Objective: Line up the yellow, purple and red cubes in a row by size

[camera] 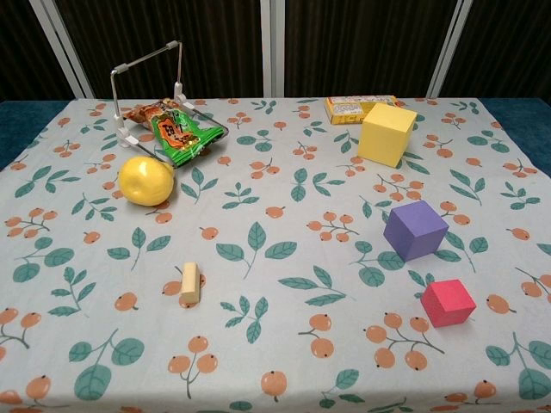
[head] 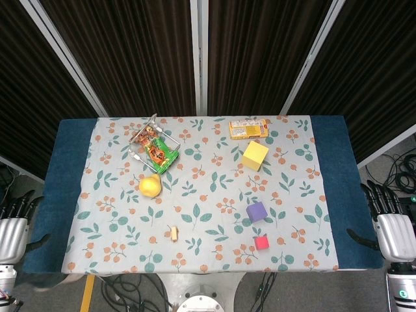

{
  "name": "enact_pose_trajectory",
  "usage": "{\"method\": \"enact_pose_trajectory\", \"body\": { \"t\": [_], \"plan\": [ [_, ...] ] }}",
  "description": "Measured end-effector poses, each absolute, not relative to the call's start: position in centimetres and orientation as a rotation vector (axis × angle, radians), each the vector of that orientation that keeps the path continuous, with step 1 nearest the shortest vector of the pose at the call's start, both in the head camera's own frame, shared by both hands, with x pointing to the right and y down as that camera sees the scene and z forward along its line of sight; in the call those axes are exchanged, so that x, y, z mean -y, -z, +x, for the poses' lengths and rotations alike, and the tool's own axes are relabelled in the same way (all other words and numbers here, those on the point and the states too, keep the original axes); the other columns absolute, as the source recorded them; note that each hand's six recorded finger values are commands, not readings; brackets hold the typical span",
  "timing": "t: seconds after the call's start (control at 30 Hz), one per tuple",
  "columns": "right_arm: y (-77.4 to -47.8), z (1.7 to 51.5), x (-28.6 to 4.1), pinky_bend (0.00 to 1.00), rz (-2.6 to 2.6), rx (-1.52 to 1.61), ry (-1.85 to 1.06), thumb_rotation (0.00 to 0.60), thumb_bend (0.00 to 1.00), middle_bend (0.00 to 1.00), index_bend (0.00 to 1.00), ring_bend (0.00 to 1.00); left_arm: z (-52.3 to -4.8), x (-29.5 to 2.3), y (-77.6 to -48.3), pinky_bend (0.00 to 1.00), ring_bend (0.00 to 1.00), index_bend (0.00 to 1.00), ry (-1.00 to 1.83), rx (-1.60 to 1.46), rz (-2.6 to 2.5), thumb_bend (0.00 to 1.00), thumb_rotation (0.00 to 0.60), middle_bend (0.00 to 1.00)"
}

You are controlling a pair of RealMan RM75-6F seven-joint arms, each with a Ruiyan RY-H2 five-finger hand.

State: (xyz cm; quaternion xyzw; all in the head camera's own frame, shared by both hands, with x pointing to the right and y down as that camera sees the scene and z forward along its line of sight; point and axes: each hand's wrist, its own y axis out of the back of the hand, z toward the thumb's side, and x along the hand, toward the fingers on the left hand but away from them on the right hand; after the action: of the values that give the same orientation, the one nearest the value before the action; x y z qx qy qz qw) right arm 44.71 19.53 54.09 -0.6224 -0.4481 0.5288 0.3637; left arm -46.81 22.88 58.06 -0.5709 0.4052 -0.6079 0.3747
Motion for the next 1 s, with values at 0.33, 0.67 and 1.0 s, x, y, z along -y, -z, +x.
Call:
{"method": "enact_pose_trajectory", "body": {
  "t": [0.33,0.67,1.0],
  "plan": [
    [-54.3,44.8,-19.8,0.00,-1.610,1.155,-1.363,0.600,0.03,0.02,0.00,0.00,-46.7,-22.9,-58.0,0.15,0.16,0.24,1.553,-1.039,-1.463,0.05,0.600,0.19],
    [-55.4,43.4,-18.4,0.00,-1.663,1.063,-1.382,0.600,0.04,0.03,0.00,0.00,-46.5,-22.9,-58.1,0.15,0.16,0.24,1.550,-1.034,-1.474,0.05,0.600,0.19],
    [-59.9,38.4,-12.6,0.13,-1.796,0.994,-1.418,0.600,0.09,0.09,0.01,0.00,-46.8,-23.3,-57.9,0.15,0.16,0.24,1.560,-1.033,-1.476,0.05,0.600,0.19]
  ]
}}
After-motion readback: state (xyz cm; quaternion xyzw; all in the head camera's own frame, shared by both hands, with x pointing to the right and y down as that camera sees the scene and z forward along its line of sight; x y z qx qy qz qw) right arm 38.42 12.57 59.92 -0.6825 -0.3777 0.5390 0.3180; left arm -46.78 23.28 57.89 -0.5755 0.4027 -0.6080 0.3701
